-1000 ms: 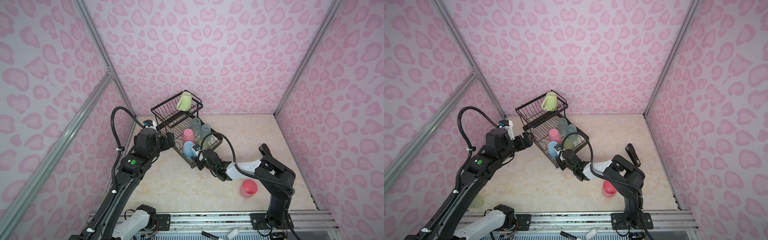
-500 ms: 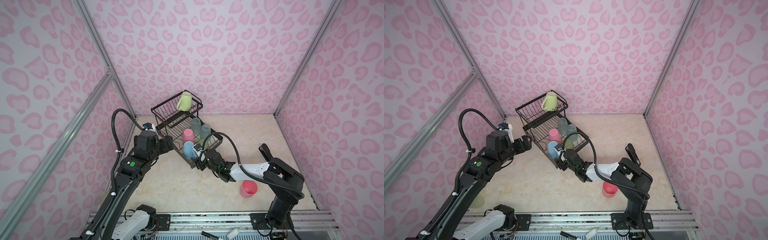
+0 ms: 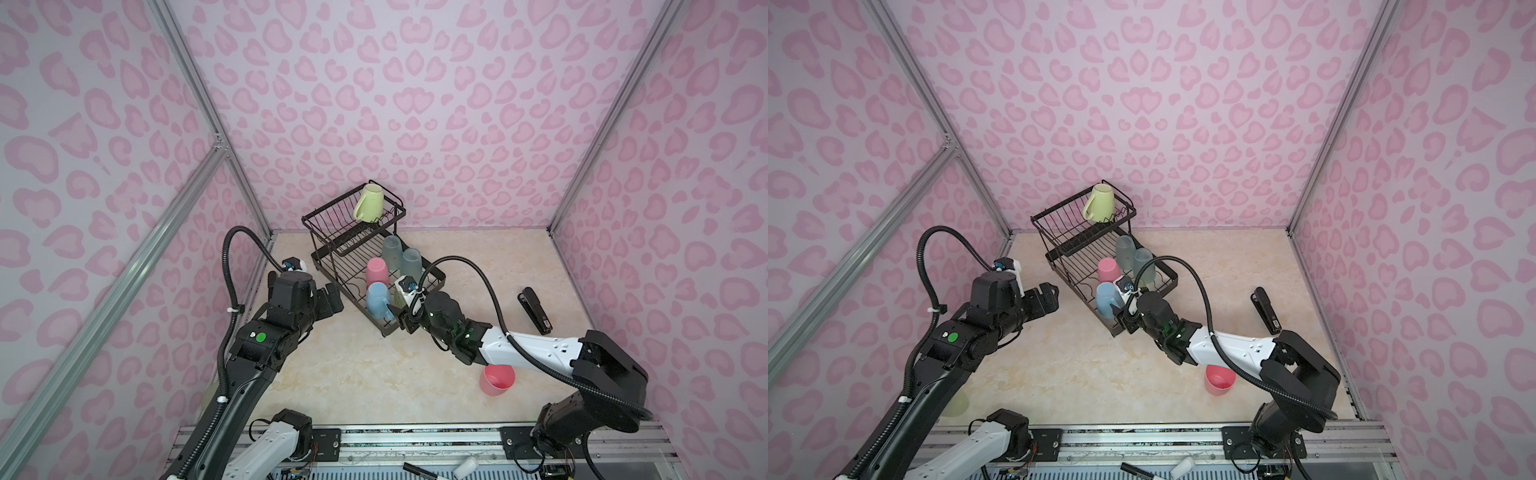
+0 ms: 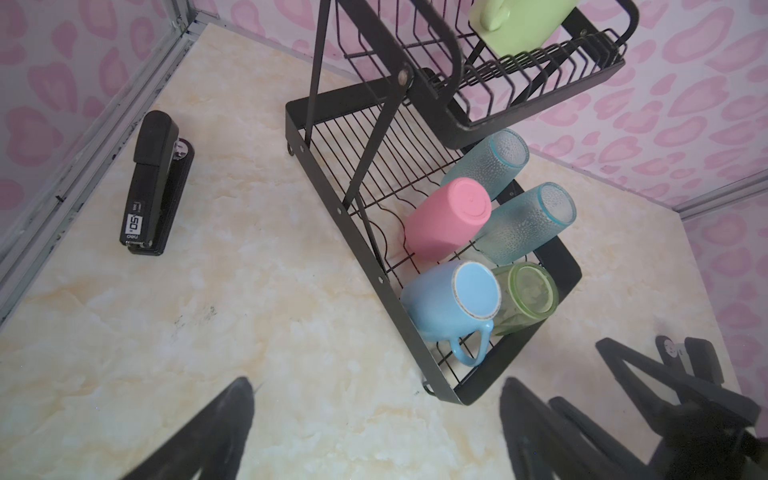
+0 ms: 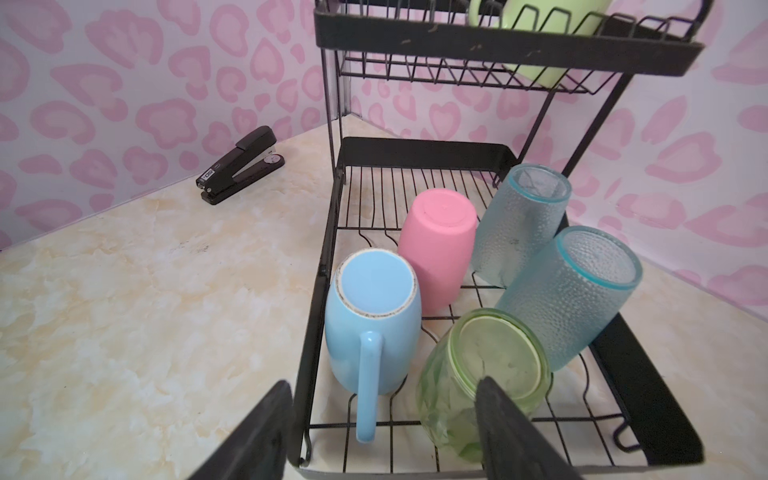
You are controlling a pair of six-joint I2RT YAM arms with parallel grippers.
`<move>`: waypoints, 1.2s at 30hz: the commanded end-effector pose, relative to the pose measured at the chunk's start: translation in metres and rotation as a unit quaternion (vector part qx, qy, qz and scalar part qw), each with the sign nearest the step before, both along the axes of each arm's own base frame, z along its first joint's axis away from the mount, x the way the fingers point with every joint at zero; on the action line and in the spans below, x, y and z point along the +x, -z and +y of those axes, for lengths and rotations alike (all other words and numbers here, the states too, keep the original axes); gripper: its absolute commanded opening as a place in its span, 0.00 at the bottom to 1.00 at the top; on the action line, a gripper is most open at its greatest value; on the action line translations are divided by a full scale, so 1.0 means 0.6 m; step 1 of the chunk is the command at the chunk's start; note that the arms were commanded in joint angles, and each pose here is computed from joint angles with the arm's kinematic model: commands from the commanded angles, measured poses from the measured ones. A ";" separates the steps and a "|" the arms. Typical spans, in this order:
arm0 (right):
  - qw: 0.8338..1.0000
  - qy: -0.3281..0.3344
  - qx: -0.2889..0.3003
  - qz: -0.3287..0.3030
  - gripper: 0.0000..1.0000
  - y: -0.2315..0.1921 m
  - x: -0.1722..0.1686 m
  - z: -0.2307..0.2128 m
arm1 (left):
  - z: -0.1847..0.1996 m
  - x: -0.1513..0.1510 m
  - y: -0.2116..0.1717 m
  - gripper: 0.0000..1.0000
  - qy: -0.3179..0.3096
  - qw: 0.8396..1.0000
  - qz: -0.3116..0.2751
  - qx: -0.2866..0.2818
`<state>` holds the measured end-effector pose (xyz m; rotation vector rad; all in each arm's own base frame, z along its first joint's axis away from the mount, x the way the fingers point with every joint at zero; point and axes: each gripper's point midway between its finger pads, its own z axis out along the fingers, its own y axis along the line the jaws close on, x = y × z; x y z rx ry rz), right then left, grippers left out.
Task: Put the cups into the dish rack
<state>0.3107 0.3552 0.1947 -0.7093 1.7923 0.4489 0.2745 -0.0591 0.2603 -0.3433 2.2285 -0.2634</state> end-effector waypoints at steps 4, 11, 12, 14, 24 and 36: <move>0.998 0.052 -0.018 0.028 0.69 0.008 0.004 -0.044 | 0.049 -0.052 0.046 0.94 -0.057 0.996 0.061 0.039; 0.994 0.094 -0.014 0.053 0.69 0.019 0.013 -0.083 | 0.084 -0.085 0.093 0.93 -0.097 0.982 0.137 0.086; 0.993 0.098 -0.014 0.058 0.69 0.022 0.014 -0.087 | 0.088 -0.087 0.096 0.93 -0.103 0.980 0.145 0.089; 0.992 0.107 -0.010 0.066 0.68 0.025 0.020 -0.093 | 0.096 -0.092 0.107 0.93 -0.112 0.976 0.166 0.089; 0.990 0.119 0.001 0.079 0.68 0.032 0.025 -0.120 | 0.171 -0.116 0.128 0.93 -0.206 0.950 0.219 0.087; 0.998 0.024 0.002 0.055 0.68 0.012 -0.009 -0.080 | 0.249 -0.169 0.143 0.89 -0.334 0.915 0.223 0.029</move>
